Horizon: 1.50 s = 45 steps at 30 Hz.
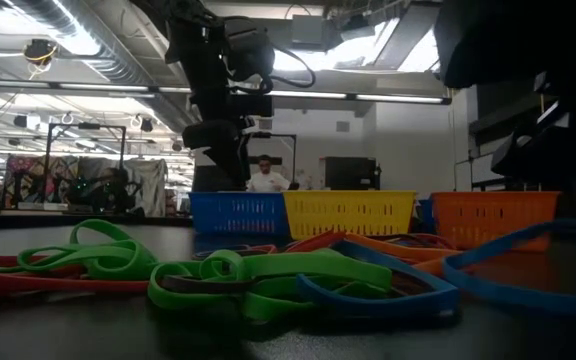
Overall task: Sort rubber bands into baskets
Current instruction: Put the blue rubber band into the transparent orange basket
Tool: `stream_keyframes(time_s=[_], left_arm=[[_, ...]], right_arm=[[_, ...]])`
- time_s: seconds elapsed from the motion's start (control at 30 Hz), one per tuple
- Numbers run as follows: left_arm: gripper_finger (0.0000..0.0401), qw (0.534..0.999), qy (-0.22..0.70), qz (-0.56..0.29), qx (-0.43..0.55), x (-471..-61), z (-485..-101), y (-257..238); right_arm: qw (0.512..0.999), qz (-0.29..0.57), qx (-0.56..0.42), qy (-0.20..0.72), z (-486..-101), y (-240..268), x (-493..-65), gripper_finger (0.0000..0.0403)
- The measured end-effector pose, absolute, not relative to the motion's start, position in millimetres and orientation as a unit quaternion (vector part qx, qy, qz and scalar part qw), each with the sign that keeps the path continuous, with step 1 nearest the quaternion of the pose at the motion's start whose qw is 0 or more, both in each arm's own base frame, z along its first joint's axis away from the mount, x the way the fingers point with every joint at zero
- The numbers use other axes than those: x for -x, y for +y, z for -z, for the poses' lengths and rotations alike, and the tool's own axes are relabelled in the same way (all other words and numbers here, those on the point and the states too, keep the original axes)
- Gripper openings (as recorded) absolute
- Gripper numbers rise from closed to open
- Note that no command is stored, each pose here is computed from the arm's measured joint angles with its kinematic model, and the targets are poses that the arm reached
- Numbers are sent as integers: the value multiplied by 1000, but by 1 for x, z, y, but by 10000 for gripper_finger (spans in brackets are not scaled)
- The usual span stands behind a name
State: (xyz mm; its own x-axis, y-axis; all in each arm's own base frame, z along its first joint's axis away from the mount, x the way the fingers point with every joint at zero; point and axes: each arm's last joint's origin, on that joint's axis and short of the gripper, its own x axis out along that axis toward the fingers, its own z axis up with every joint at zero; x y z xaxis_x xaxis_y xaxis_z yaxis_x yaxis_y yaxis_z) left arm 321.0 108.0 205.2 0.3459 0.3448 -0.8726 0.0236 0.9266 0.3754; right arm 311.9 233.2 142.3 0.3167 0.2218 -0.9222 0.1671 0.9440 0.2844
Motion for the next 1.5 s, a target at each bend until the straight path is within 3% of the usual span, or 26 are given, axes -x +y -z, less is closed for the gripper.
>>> stream_keyframes(time_s=[0.13, 0.33, 0.57, 0.93, 1.2, 1.5], left_arm=[[169, 805, 561, -101, -164, -321, -205, 108], [169, 807, 559, -105, -159, -322, -206, 108], [169, 809, 558, -111, -149, -322, -206, 108], [169, 811, 554, -113, -150, -322, -206, 108], [169, 821, 539, -116, -151, -325, -207, 109], [169, 831, 521, -124, -151, -329, -209, 110]], right_arm=[[788, -10, -166, 593, -145, 224, -314, 11], [786, 1, -138, 602, -173, 201, -308, 31], [787, 28, -64, 614, -221, 153, -291, 5], [818, 68, 51, 569, -289, 48, -269, 4], [841, 85, 131, 517, -303, -24, -279, 7], [903, 99, 155, 387, -305, -101, -312, 5]])
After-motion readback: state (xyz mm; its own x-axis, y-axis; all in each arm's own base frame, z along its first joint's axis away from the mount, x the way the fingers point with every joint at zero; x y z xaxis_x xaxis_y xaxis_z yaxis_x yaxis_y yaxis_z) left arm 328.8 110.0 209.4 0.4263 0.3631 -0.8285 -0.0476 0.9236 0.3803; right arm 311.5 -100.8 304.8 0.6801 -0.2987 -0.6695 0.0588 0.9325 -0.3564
